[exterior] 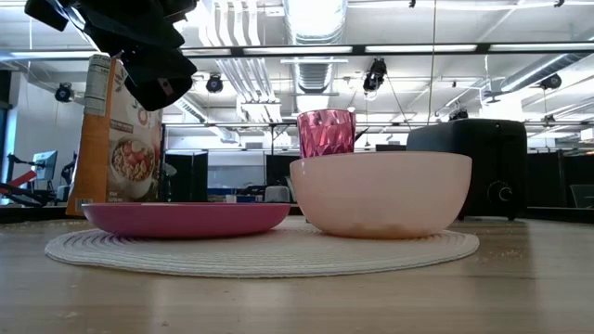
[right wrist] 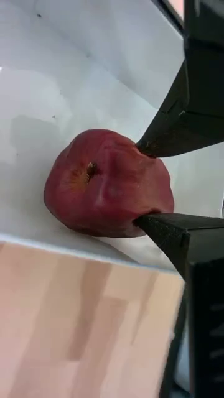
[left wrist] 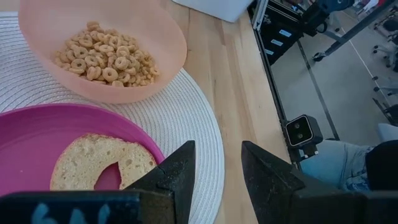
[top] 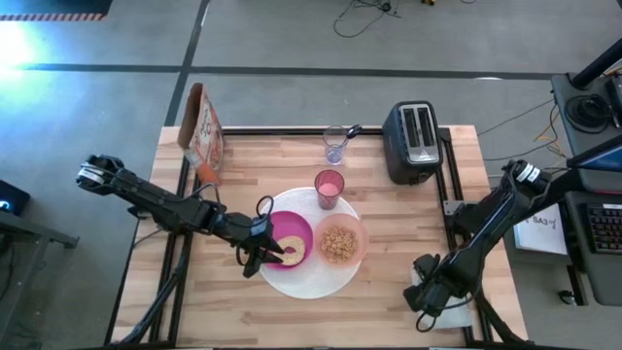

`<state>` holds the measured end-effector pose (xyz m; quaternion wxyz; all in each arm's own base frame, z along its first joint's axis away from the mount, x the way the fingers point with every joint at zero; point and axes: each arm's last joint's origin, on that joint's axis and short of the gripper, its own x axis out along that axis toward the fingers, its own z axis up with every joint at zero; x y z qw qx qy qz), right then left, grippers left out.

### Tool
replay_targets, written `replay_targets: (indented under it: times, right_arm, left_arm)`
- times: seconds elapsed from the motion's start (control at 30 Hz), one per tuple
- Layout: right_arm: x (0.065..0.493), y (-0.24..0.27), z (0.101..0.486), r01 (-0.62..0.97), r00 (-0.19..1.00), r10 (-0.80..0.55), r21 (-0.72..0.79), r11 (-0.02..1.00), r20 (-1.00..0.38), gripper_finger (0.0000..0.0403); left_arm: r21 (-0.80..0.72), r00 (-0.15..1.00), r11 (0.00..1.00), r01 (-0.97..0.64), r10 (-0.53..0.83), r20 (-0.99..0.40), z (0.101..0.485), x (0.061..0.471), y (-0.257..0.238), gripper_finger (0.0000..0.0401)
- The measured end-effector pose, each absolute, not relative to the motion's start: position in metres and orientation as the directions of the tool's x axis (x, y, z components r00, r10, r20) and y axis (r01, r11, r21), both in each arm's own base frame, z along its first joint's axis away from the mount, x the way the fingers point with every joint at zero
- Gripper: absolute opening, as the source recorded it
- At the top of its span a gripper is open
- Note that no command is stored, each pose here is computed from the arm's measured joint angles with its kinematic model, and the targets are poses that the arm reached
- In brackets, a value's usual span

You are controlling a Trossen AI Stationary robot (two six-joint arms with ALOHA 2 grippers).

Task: Arrange a breakfast setting
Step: Put the apple from the white bin to the top of the pink plate on the white mat

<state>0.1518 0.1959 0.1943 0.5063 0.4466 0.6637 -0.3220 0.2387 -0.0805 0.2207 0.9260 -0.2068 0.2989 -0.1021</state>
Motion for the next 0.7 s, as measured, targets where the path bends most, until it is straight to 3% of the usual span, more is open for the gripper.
replay_targets:
  times: [0.43,0.7]
  right_arm:
    - [0.132,0.172,0.247,0.897,0.056,0.422,0.231,0.376,-0.905,0.0117]
    - [0.123,0.153,0.273,0.811,0.266,0.426,0.44,0.386,-0.864,0.0117]
  left_arm:
    - [-0.46,0.809,0.886,0.063,-0.315,-0.496,0.222,0.24,-0.081,0.0113]
    - [-0.464,0.818,0.883,0.072,-0.318,-0.479,0.224,0.24,-0.081,0.0113]
